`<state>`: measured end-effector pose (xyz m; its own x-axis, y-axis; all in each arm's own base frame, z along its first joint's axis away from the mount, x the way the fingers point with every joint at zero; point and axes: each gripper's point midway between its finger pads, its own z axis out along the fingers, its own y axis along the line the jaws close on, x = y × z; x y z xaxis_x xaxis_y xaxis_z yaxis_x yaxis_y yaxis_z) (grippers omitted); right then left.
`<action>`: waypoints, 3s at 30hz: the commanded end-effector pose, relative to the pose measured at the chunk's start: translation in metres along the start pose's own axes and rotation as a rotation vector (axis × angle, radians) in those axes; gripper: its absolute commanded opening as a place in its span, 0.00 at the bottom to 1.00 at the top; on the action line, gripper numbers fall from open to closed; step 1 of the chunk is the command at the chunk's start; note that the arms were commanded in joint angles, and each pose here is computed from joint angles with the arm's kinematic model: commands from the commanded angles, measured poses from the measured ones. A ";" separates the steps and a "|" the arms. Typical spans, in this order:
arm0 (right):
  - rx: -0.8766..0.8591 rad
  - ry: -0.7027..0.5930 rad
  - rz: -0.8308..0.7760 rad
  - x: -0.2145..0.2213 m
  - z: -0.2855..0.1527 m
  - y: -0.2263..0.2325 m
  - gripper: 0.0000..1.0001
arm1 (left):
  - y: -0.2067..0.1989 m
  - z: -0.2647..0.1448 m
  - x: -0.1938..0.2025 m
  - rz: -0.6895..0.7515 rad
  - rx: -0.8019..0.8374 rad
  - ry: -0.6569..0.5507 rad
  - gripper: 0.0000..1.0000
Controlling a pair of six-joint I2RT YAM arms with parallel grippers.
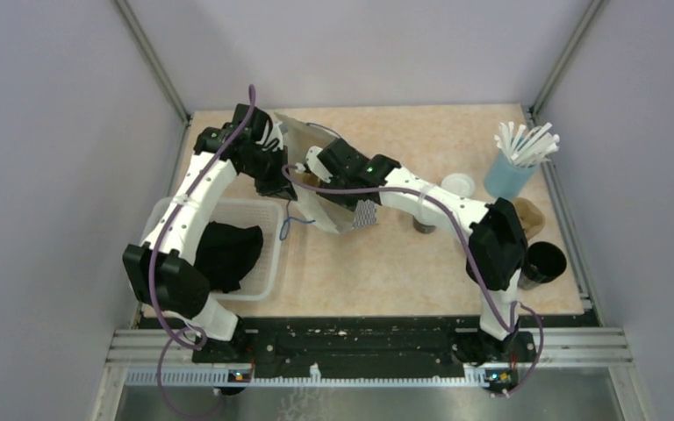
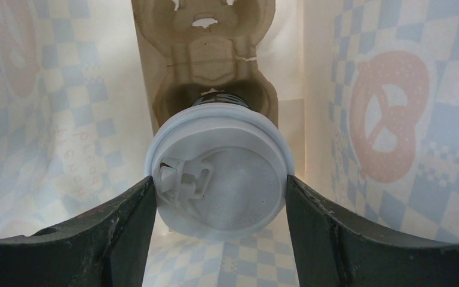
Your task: Pack the takeout coffee
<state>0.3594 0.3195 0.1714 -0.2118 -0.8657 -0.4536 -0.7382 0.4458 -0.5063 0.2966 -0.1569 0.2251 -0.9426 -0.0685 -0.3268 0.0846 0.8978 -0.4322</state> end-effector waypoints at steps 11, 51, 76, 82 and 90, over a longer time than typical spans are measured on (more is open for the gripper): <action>-0.002 -0.062 0.024 -0.008 0.018 0.000 0.29 | 0.001 -0.018 0.001 0.045 -0.011 -0.050 0.00; -0.225 0.151 0.238 0.030 0.054 0.044 0.30 | -0.001 -0.022 -0.032 -0.068 -0.061 0.041 0.04; -0.258 0.481 0.267 0.148 0.091 0.094 0.26 | -0.001 -0.015 -0.046 -0.096 -0.023 0.037 0.04; -0.243 0.408 0.297 0.114 0.077 0.076 0.31 | -0.004 -0.018 -0.048 -0.101 -0.015 0.024 0.04; -0.188 0.237 0.353 0.036 0.048 0.034 0.49 | -0.005 -0.014 -0.050 -0.118 0.002 0.015 0.14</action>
<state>0.3709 0.3340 0.1256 -0.5044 -0.6824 -0.5291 -0.7002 0.6818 -0.2119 0.3331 -0.1486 0.2463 -0.9622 -0.1462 -0.2298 -0.0322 0.8988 -0.4371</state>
